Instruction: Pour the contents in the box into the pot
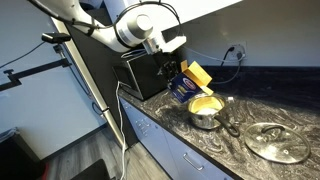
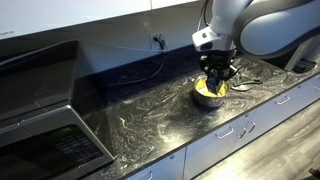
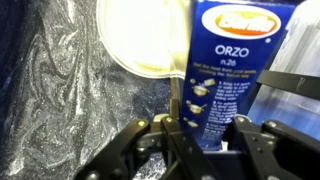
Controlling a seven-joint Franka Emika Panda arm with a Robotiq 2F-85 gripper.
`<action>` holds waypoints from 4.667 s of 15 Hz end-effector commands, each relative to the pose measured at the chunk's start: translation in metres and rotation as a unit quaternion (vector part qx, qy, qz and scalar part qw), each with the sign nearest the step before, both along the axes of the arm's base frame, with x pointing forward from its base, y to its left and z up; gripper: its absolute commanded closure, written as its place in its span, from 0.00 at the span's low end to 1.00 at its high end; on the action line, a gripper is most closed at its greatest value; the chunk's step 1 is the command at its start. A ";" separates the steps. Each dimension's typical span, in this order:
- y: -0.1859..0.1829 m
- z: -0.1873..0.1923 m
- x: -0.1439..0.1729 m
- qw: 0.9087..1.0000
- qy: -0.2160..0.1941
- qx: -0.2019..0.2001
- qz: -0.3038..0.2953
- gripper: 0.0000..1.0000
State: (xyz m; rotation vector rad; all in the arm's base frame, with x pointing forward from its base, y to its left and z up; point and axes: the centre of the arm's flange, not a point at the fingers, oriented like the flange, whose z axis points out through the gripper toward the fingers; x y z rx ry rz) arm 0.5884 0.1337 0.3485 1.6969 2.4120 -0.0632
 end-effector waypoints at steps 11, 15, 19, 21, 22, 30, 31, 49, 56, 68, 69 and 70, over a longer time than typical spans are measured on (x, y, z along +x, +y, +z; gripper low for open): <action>0.041 0.002 -0.033 0.978 -0.127 -0.166 0.018 0.87; 0.047 0.000 -0.034 0.963 -0.160 -0.206 0.061 0.87; 0.056 -0.006 -0.034 0.941 -0.193 -0.250 0.119 0.87; 0.066 -0.012 -0.036 0.926 -0.212 -0.271 0.156 0.87; 0.073 -0.017 -0.037 0.917 -0.220 -0.283 0.173 0.87; 0.128 -0.083 -0.051 0.870 -0.297 -0.303 0.251 0.87; 0.133 -0.092 -0.053 0.867 -0.305 -0.301 0.255 0.87; 0.191 -0.233 -0.036 0.857 -0.281 -0.319 0.292 0.87; 0.201 -0.263 -0.028 0.855 -0.268 -0.334 0.291 0.87; 0.204 -0.234 -0.057 0.865 -0.263 -0.322 0.282 0.00; 0.204 -0.229 -0.059 0.866 -0.262 -0.320 0.279 0.00; 0.202 -0.222 -0.062 0.868 -0.263 -0.318 0.276 0.00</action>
